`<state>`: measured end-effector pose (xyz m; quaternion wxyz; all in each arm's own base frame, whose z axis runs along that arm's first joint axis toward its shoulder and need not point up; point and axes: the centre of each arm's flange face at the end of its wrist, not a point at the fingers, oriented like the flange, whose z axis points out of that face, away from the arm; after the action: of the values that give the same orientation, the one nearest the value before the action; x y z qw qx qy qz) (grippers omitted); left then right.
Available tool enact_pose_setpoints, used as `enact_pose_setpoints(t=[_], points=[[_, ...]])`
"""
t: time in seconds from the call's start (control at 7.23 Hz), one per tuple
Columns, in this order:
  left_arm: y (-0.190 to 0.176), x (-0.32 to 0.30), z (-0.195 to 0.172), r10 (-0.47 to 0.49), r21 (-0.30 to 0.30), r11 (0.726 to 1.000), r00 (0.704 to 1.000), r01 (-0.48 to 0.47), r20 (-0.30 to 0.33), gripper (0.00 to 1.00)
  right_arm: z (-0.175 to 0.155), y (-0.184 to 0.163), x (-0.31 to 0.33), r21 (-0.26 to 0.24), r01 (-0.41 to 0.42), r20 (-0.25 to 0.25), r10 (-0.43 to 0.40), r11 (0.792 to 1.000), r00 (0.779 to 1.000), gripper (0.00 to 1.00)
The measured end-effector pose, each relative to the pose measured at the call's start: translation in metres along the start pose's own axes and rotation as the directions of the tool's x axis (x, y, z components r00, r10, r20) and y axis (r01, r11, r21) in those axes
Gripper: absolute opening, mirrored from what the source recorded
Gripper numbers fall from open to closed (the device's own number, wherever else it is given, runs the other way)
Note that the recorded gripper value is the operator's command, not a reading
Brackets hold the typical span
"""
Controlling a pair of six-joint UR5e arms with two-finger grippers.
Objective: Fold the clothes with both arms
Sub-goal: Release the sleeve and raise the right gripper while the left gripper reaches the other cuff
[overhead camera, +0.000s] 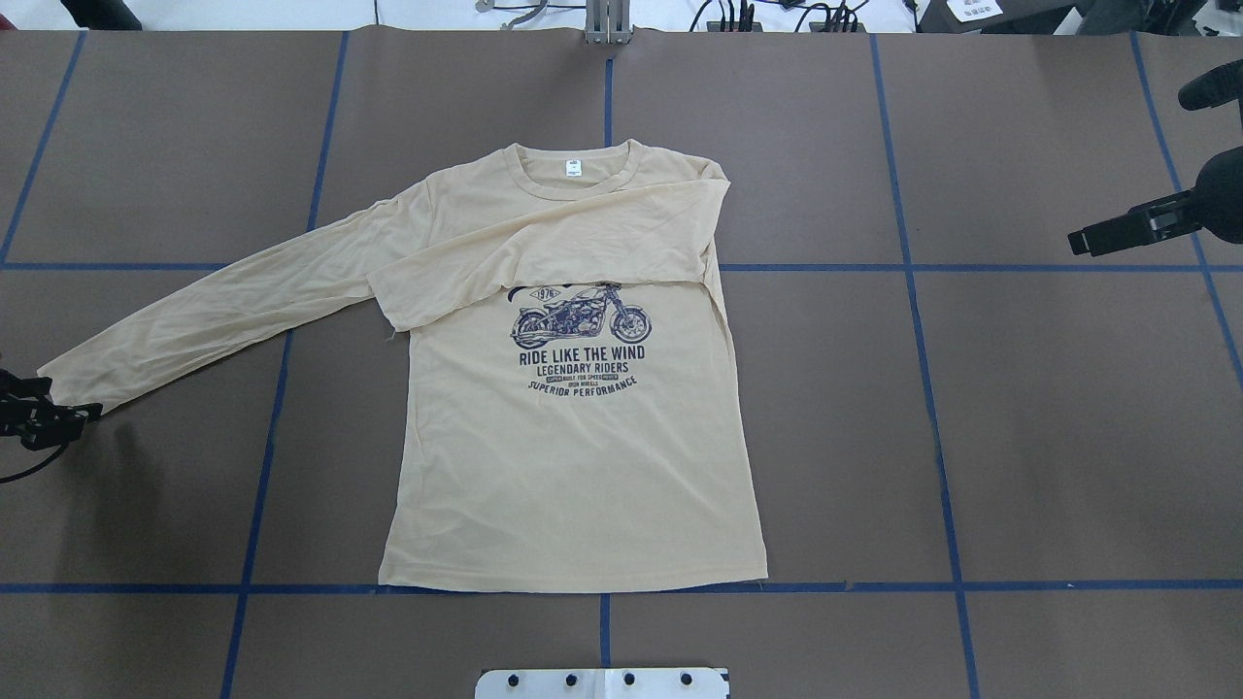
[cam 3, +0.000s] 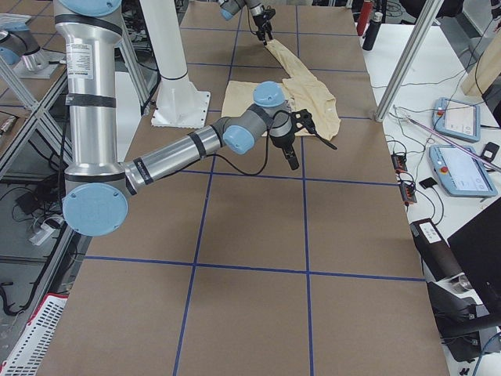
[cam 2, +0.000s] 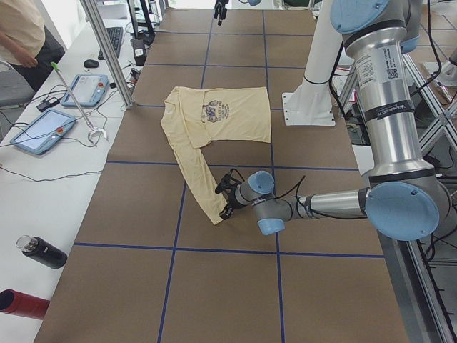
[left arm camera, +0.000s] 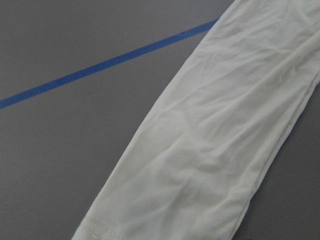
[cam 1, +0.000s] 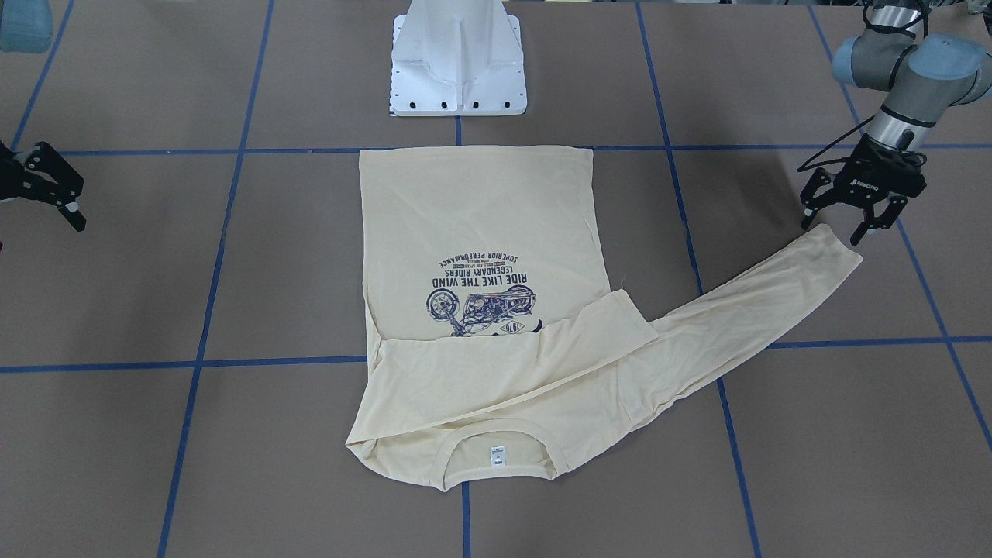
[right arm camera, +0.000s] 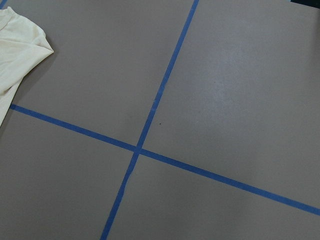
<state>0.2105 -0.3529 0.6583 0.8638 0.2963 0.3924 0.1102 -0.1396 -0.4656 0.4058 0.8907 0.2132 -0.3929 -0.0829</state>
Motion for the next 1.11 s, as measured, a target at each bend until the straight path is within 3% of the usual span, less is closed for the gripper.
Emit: enact_pose_setpoints(t=[0.55, 0.83, 0.97, 1.11], points=[[0.0067, -0.0048, 0.0002, 0.001, -0.012, 1.000, 1.000, -0.001, 0.008, 0.59, 0.0000, -0.0025, -0.0011, 0.004, 0.001, 0.000, -0.001, 1.000, 1.000, 1.00], [0.0099, -0.0057, -0.0008, 0.002, -0.018, 1.000, 1.000, -0.002, 0.009, 0.54, 0.0024, -0.0023, 0.0006, 0.000, -0.001, -0.002, 0.001, 1.000, 1.000, 1.00], [0.0108, -0.0055, -0.0009, 0.003, -0.020, 1.000, 1.000, -0.003, 0.008, 0.42, 0.0028, -0.0024, 0.0008, -0.001, -0.002, -0.002, 0.002, 1.000, 1.000, 1.00], [0.0113, -0.0049, -0.0006, 0.004, -0.021, 1.000, 1.000, -0.004, 0.007, 0.14, 0.0031, -0.0025, 0.0010, -0.001, -0.003, -0.002, 0.003, 1.000, 1.000, 1.00]])
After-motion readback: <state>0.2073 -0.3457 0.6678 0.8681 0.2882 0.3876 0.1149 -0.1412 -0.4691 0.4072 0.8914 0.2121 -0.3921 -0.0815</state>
